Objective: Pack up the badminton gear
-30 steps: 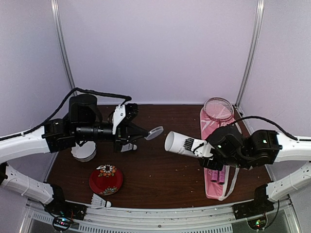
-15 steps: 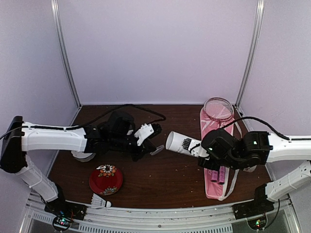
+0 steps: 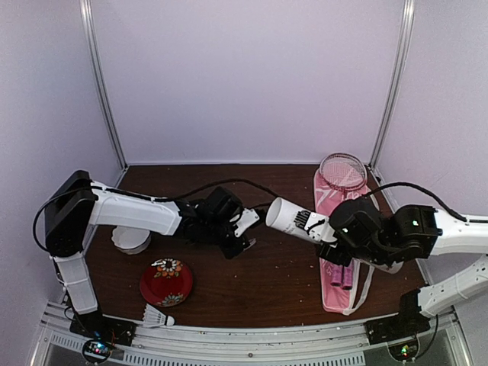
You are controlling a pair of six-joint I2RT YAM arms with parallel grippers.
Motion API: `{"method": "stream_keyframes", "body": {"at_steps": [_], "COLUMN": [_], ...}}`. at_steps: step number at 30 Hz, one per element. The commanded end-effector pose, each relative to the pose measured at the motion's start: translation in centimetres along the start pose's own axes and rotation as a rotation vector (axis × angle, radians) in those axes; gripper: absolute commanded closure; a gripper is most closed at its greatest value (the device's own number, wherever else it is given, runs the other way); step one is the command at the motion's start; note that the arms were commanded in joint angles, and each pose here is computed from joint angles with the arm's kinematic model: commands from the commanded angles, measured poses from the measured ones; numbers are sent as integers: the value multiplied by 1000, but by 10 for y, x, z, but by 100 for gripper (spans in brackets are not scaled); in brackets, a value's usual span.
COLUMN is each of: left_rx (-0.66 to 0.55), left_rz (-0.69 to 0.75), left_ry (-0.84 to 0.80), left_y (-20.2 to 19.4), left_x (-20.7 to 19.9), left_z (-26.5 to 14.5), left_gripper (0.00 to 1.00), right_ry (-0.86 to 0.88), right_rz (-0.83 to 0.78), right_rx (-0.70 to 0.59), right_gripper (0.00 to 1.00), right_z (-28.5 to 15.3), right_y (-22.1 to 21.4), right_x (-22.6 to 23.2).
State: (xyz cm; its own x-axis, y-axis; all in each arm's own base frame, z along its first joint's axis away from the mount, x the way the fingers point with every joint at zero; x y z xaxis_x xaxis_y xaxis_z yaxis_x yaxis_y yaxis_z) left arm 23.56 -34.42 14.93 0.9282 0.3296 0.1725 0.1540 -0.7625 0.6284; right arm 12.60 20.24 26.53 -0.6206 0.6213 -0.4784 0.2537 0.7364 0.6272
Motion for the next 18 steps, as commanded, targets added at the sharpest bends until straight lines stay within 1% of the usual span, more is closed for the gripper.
{"method": "stream_keyframes", "body": {"at_steps": [1,4,7,9,11,14,18], "left_rx": [0,1,-21,-40,-44,-47,-12], "left_rz": [-84,-108,-155,-192,-232,-333,-519], "left_ry": [10,-20,-47,-43,-40,-34,9], "left_y": [4,2,-2,-4,-7,-14,-42], "left_x": [13,12,7,5,4,0,-8], "left_z": [2,-5,-19,-32,-46,-73,-107], "left_gripper": [98,79,57,49,47,46,43], "right_ry": [-9,-10,-5,2,10,20,32], "right_rz": [29,30,44,53,59,65,74], "right_rx": [-22,-22,-39,-47,-55,-63,-77], "right_gripper": [53,53,53,53,53,53,52], "right_z": [-3,-3,-4,-5,-6,-6,-8], "right_y": [-1,-2,-2,-2,-2,0,1], "right_x": [-3,-3,-4,-4,-4,-4,-4]}}
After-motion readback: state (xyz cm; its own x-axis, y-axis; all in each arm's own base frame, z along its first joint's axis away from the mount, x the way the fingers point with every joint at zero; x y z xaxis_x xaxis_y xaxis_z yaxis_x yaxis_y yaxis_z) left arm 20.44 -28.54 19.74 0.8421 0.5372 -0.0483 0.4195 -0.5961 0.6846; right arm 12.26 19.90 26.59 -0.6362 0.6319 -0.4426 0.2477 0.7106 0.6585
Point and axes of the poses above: each gripper's point midway between its finger pads, its own z axis out along the fingers, its own x axis along the line the jaws close on, y = z × x, the point moved 10 cm from there along -z, back along the fingers, and after that the axes turned 11 degrees about z, right-handed, at the moved point
